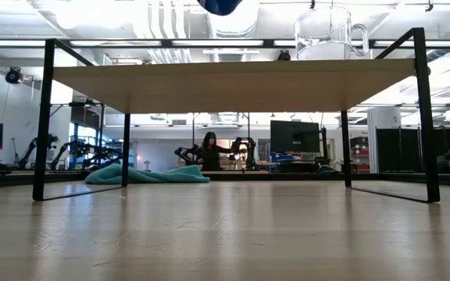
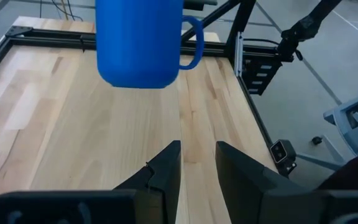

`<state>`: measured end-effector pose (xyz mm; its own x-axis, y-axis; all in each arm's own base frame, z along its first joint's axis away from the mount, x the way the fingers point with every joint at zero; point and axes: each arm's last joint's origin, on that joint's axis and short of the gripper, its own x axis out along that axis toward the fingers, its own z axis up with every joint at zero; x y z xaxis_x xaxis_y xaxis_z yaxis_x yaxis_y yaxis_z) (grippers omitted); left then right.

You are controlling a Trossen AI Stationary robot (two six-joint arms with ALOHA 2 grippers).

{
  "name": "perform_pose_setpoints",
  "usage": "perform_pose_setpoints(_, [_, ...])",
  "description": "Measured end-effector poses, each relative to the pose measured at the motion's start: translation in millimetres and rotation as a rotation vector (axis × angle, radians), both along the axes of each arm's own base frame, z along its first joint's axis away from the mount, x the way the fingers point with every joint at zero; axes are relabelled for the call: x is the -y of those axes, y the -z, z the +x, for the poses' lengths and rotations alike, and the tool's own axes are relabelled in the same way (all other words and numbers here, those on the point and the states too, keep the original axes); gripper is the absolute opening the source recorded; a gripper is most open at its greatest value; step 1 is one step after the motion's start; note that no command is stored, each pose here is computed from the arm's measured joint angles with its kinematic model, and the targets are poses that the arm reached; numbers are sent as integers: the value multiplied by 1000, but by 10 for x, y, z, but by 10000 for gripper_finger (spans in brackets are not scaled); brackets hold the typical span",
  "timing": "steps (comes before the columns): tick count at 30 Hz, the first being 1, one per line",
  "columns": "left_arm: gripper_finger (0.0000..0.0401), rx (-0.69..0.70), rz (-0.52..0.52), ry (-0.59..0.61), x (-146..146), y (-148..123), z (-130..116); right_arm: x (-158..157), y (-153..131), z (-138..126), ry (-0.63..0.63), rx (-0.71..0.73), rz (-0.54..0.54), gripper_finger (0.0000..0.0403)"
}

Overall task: Stack small to large cups/mugs on shelf
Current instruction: Put the blue cup on the shelf

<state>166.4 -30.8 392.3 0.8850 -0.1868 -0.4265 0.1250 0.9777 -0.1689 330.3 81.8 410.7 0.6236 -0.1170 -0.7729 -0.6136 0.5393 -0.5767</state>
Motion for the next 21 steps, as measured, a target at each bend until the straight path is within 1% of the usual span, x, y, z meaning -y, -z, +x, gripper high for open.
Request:
perform_pose_setpoints(2, [86, 0, 0, 0, 1, 2, 6, 32, 4, 8, -26, -10, 0, 9])
perform_pose_setpoints(6, [86, -2, 0, 0, 4, 13, 23, 46, 43, 9, -75, -55, 98, 9])
perform_pose_setpoints(13, [86, -9, 4, -5, 9, 26, 60, 92, 194, -34, -159, -183, 18, 9])
perform_pose_setpoints(17, [86, -25, 8, -9, 17, 53, 110, 166, 280, 9, -142, -197, 13, 9])
perform_pose_setpoints(21, [86, -5, 5, -9, 26, 44, 159, 259, 340, 65, -124, -187, 10, 9])
